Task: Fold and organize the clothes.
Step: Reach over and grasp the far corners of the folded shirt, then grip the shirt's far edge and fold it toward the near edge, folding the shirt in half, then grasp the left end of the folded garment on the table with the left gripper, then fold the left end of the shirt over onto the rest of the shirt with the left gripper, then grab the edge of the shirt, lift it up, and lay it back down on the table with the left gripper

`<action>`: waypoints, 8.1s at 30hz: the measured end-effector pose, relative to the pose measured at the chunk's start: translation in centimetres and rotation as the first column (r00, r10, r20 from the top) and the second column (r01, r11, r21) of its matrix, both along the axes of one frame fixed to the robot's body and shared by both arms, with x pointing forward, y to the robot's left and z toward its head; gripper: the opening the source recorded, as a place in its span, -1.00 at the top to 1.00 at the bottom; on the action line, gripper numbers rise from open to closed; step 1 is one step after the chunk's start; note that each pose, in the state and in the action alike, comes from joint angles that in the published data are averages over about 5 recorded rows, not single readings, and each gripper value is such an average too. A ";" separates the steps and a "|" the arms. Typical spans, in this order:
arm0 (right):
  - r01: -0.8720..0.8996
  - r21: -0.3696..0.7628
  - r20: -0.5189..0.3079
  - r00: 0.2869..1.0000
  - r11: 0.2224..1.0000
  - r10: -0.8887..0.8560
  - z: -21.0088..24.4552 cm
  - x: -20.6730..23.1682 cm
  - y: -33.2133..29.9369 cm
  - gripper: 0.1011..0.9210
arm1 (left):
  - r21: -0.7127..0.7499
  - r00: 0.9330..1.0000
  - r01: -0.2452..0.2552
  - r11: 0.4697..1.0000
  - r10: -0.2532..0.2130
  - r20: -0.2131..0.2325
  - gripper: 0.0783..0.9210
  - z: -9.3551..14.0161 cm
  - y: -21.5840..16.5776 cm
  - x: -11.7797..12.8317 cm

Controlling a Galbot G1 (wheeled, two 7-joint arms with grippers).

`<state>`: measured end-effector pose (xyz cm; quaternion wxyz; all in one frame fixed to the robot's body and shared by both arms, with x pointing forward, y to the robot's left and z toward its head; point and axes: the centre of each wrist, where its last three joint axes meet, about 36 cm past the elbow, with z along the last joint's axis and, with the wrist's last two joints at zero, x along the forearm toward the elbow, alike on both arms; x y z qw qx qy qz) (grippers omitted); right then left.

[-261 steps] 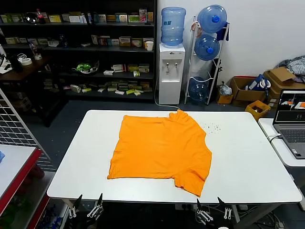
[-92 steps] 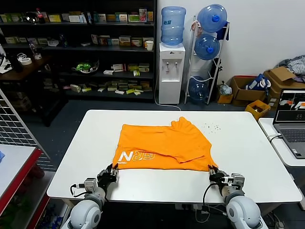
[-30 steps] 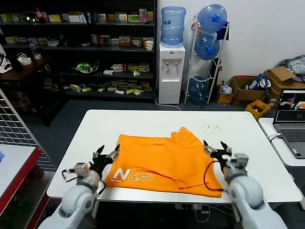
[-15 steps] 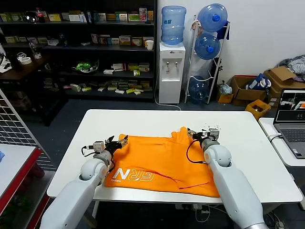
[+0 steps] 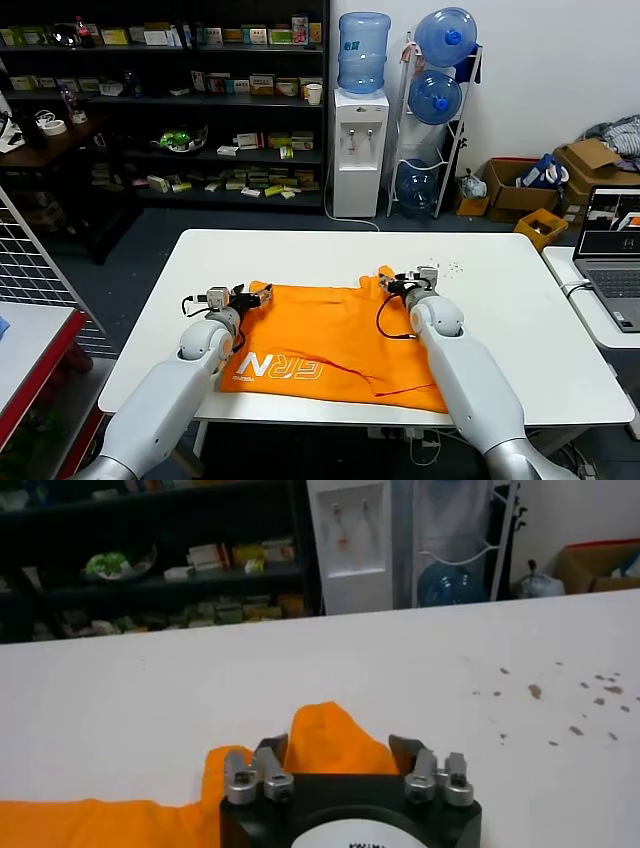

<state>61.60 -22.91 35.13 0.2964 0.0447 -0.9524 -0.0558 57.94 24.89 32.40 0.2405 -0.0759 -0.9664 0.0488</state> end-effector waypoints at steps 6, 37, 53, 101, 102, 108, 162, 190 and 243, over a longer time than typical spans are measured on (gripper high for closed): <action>-0.004 -0.002 -0.008 1.000 1.000 0.004 -0.3 0.1 0.1 0.24 | 0.002 1.000 0.006 1.000 -0.006 -0.006 -0.23 -0.3 -0.3 0.3; -0.005 0.043 0.113 0.994 0.999 0.000 2.5 -7.4 -2.7 0.94 | 0.001 0.995 0.006 1.000 -0.006 0.104 0.97 2.3 -0.3 -4.8; -0.001 0.035 0.111 0.994 0.999 -0.003 6.0 -17.9 -4.3 0.94 | -0.003 0.986 0.038 0.999 -0.037 0.162 0.97 5.1 -0.7 -13.2; 0.033 0.008 0.068 0.997 0.999 -0.033 7.5 -30.3 -4.9 -0.76 | -0.060 0.997 -0.046 0.997 0.049 0.058 -0.30 -2.5 0.0 -20.7; 0.033 0.008 0.068 0.997 0.999 -0.034 7.5 -30.3 -4.9 -0.76 | -0.059 0.997 -0.047 0.997 0.050 0.059 -0.24 -2.6 0.0 -20.7; 0.035 0.008 0.065 0.997 0.999 -0.035 7.4 -30.5 -4.9 -0.76 | -0.057 0.997 -0.048 0.997 0.051 0.066 0.17 -3.0 -0.1 -20.9; 0.034 0.053 0.111 0.993 0.998 -0.040 5.5 -29.3 -2.8 -0.76 | 0.110 0.982 -0.167 0.980 0.156 0.102 0.88 7.7 9.5 -22.4; 0.053 0.056 0.099 0.993 0.997 -0.059 5.0 -29.8 -2.2 -0.76 | -0.238 1.000 -0.025 0.971 0.027 0.006 0.40 7.7 -9.6 -21.2; 0.049 0.061 0.082 0.995 0.997 -0.054 4.5 -29.6 -1.6 -0.76 | -0.088 0.995 -0.104 0.991 0.104 -0.008 -0.09 0.7 6.9 -21.8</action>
